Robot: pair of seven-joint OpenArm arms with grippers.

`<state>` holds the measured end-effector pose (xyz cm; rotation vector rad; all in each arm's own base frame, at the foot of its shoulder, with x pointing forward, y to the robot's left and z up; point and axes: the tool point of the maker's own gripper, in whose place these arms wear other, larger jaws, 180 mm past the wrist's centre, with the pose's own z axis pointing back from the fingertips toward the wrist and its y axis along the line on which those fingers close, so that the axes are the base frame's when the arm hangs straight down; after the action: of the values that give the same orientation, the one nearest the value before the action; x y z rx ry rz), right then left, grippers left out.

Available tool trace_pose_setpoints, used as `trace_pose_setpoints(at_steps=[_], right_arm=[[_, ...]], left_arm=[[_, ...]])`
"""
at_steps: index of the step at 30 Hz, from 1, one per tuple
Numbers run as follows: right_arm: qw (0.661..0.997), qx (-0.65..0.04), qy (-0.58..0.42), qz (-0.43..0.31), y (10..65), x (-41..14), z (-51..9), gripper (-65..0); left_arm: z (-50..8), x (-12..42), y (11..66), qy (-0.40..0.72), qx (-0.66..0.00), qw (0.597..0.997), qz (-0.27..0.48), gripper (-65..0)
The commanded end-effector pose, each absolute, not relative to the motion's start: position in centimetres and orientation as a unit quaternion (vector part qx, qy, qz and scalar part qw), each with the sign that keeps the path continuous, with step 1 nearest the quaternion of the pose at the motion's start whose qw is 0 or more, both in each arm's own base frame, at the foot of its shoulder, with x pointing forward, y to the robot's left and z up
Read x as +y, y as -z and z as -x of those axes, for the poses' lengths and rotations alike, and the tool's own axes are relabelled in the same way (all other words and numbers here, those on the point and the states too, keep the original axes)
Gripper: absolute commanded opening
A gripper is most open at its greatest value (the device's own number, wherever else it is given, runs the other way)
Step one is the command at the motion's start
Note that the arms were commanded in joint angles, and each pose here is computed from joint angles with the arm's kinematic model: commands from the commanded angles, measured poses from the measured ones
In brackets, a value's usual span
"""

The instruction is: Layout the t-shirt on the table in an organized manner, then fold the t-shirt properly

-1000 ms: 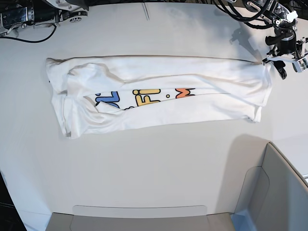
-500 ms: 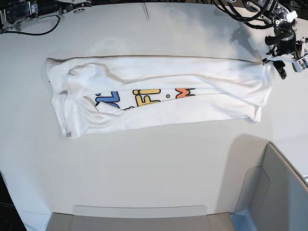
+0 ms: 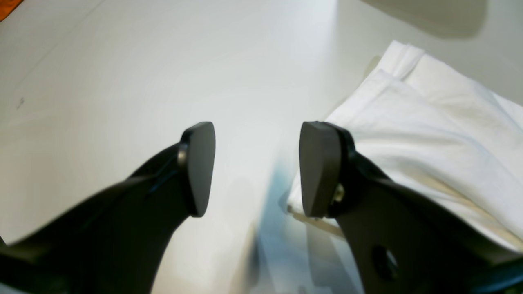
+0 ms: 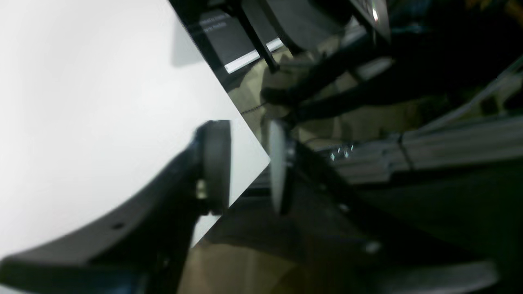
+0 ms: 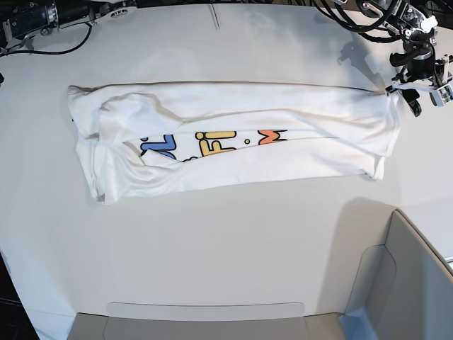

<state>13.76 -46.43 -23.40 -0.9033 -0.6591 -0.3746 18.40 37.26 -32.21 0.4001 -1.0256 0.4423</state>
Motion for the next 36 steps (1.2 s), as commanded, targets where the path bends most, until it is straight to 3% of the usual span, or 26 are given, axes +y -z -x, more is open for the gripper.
trace_pose_setpoints(at_steps=[1, 12, 19, 31, 36], right_arm=[[0.820, -0.330, 0.169, 0.437, 22.0, -46.7, -14.3, -43.1], [0.806, -0.368, 0.178, 0.428, 20.6, -46.5, -16.7, -40.7], [0.784, -0.461, 0.176, 0.377, 19.0, -45.2, -19.8, -40.7], [0.783, -0.552, 0.102, 0.268, 19.1, -38.4, -27.0, -40.7], [0.799, -0.560, 0.036, 0.215, 20.4, -33.1, -30.1, -40.7]], left_arm=[[-18.9, 37.5, 30.7, -0.201, -0.505, 0.816, -0.197, -33.2], [-19.1, 37.5, 30.6, -0.201, -0.507, 0.815, -0.196, -33.2], [-22.3, 35.0, 28.9, -0.147, -0.535, 0.813, -0.177, -33.2], [-27.7, 28.1, 26.1, -0.051, -0.584, 0.801, -0.118, -33.2], [-29.1, 25.1, 26.4, -0.032, -0.590, 0.803, -0.081, -33.2]])
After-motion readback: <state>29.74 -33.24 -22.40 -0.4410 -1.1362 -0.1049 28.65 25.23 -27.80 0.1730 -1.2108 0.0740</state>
